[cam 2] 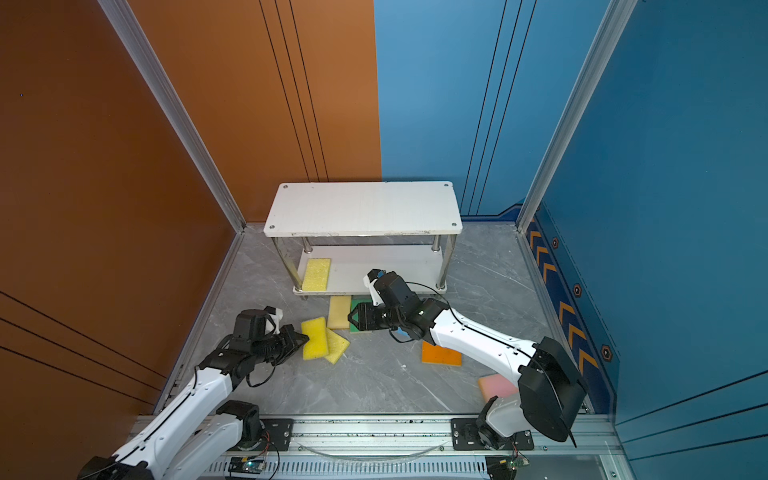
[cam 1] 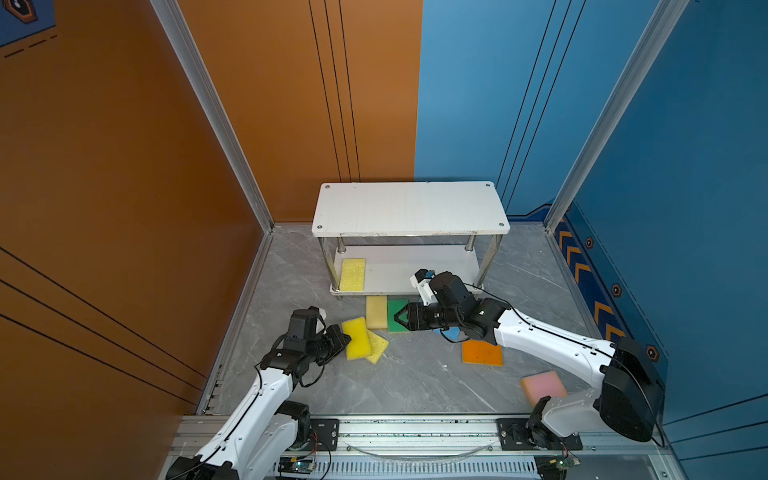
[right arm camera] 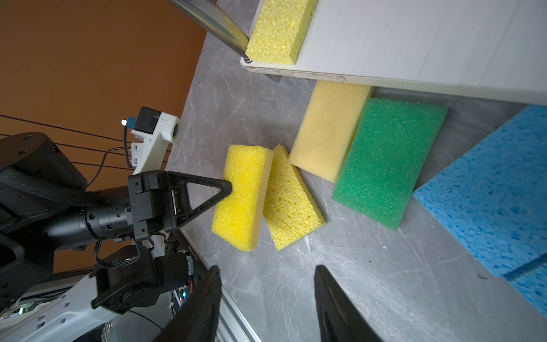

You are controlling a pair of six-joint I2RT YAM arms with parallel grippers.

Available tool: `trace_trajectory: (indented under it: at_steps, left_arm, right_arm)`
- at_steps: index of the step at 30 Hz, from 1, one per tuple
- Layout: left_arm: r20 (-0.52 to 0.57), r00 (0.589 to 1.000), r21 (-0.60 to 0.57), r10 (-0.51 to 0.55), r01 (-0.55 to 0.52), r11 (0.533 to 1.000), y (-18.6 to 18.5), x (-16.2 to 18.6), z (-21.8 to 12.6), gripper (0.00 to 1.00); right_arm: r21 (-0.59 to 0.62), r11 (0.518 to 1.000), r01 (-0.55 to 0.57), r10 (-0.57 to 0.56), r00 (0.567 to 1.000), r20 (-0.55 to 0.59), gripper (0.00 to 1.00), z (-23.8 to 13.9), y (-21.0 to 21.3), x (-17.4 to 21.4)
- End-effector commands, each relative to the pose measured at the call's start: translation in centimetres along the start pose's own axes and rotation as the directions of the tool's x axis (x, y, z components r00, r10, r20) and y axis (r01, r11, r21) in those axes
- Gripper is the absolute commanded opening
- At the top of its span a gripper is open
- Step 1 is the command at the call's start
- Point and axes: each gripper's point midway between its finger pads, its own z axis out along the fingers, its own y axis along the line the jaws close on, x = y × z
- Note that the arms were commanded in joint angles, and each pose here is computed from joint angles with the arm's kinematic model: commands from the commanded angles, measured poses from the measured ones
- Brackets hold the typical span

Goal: Place and organize the cleaning sponges onto the shelf
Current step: 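Close the right gripper on the yellow foam sponge and lift it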

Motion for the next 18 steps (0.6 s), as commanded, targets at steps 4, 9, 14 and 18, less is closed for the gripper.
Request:
trace_trajectory:
  at_steps: [4,9,14,18]
  left_arm:
    - [-0.041,0.999,0.134,0.032,-0.026,0.991,-4.1,0.1,-0.7,0.0]
    - [-0.075,0.997,0.214,0.022,-0.006,0.977,-5.9,0.2,-0.8,0.0]
    - [-0.081,0.995,0.283,0.052,-0.027,0.959,-7.9,-0.2,-1.2,0.0]
    - [-0.092,0.994,0.303,0.053,-0.023,0.953,-8.5,-0.3,-1.2,0.0]
  right_arm:
    - [-0.04,0.999,-0.032,0.03,0.998,-0.046,0.58,-1.9,0.3,0.6]
    - [-0.058,0.998,-0.037,0.033,0.997,-0.068,0.59,-2.1,0.5,1.6]
    - [-0.092,0.995,-0.027,0.018,0.995,-0.094,0.59,-1.7,1.4,2.5]
    - [-0.139,0.99,-0.031,0.017,0.995,-0.101,0.59,-1.0,2.4,2.9]
